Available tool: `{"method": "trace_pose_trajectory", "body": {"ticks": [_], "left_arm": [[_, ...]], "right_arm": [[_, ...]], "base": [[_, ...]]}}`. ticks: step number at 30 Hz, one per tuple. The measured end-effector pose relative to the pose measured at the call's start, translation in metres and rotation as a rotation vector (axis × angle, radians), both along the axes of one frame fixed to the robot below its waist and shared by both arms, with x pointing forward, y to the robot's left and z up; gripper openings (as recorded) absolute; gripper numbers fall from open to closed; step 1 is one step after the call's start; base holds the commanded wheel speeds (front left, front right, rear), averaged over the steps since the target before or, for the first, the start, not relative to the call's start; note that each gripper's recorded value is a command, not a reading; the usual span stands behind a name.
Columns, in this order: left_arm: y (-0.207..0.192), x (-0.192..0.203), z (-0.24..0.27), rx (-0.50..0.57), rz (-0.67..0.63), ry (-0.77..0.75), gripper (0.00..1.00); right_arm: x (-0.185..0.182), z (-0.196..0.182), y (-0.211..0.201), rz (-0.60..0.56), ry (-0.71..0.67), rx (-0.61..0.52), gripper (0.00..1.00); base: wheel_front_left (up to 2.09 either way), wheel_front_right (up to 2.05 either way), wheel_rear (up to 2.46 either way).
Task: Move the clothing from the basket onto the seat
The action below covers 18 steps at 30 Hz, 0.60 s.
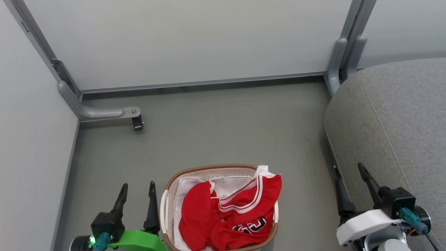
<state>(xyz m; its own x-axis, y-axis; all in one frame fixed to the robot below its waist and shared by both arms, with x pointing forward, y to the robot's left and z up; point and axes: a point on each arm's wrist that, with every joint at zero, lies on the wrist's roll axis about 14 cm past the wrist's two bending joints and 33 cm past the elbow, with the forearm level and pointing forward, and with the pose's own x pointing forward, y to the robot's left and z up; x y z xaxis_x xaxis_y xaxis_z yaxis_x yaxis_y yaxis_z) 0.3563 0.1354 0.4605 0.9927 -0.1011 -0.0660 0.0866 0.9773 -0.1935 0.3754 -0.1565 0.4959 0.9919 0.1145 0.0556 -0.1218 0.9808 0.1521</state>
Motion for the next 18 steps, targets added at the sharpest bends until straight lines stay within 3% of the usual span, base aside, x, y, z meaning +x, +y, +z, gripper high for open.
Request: {"method": "trace_pose_trajectory", "body": {"ticks": [18], "left_arm": [[-0.0005,-0.0008,-0.0065,-0.003,-0.001,0.021,1.00]], "right_arm": [[0.0000,-0.0029,-0.0004,-0.001,0.009,0.000,1.00]], "base": [[0.00,0.00,0.00]]}}
